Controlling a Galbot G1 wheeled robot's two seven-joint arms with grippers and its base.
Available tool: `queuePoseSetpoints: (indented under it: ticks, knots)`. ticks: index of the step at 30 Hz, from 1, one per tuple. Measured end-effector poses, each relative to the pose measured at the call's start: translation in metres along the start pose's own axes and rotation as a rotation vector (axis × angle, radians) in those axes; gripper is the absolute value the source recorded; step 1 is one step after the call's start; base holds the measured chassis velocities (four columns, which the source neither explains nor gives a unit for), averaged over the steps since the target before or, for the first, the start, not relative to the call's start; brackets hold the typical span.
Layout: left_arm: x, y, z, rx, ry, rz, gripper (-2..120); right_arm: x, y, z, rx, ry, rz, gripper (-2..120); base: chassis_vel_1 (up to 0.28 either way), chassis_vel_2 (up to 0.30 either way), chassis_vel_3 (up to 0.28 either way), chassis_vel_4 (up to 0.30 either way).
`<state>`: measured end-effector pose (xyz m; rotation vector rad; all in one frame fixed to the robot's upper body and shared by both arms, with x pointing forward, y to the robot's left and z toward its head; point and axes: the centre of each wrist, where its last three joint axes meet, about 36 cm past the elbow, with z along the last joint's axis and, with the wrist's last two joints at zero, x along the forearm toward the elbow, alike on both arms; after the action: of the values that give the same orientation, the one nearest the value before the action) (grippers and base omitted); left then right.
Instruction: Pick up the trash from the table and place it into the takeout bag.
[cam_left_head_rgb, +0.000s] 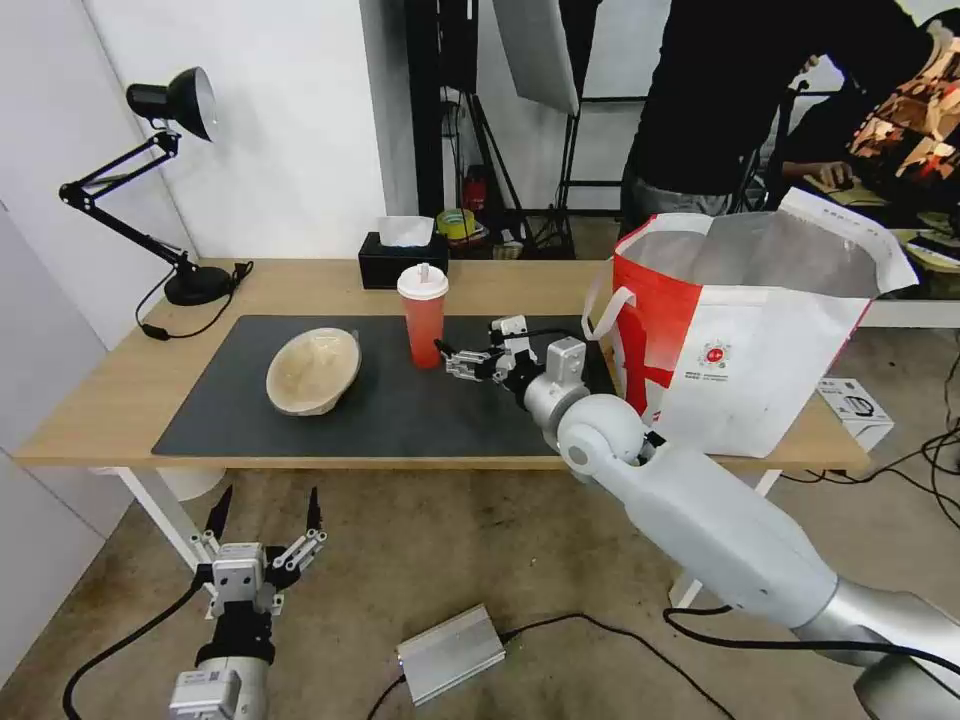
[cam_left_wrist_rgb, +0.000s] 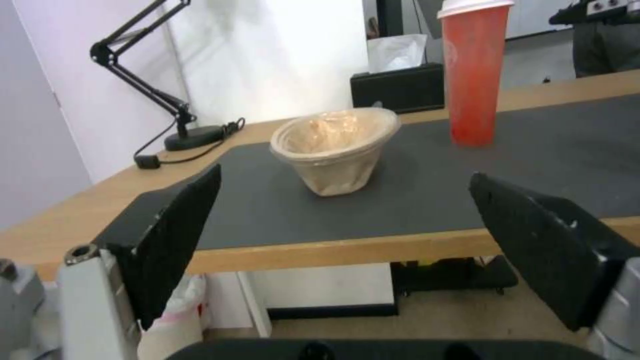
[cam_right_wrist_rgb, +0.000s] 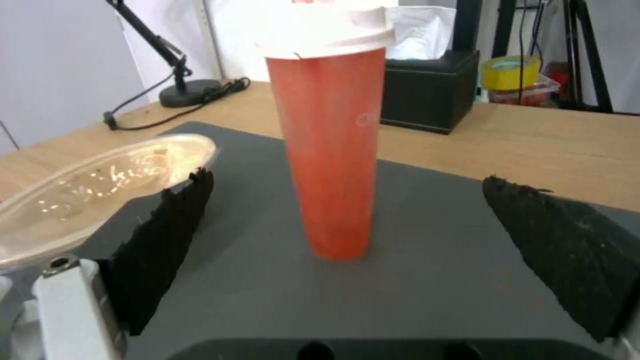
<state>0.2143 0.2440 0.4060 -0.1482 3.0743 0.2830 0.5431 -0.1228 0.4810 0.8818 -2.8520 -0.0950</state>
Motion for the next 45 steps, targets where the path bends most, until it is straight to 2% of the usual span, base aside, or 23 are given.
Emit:
queuePoseSetpoints:
  ticks: [11, 45]
  knots:
    - [0.000, 0.000, 0.001, 0.001, 0.002, 0.001, 100, -0.021, -0.009, 0.005, 0.011, 0.000, 0.020, 100, 0.000, 0.000, 0.000, 0.000]
    - [0.000, -0.001, 0.003, 0.003, 0.003, 0.001, 100, -0.069, -0.016, 0.009, 0.028, 0.014, 0.051, 100, 0.000, 0.000, 0.000, 0.000]
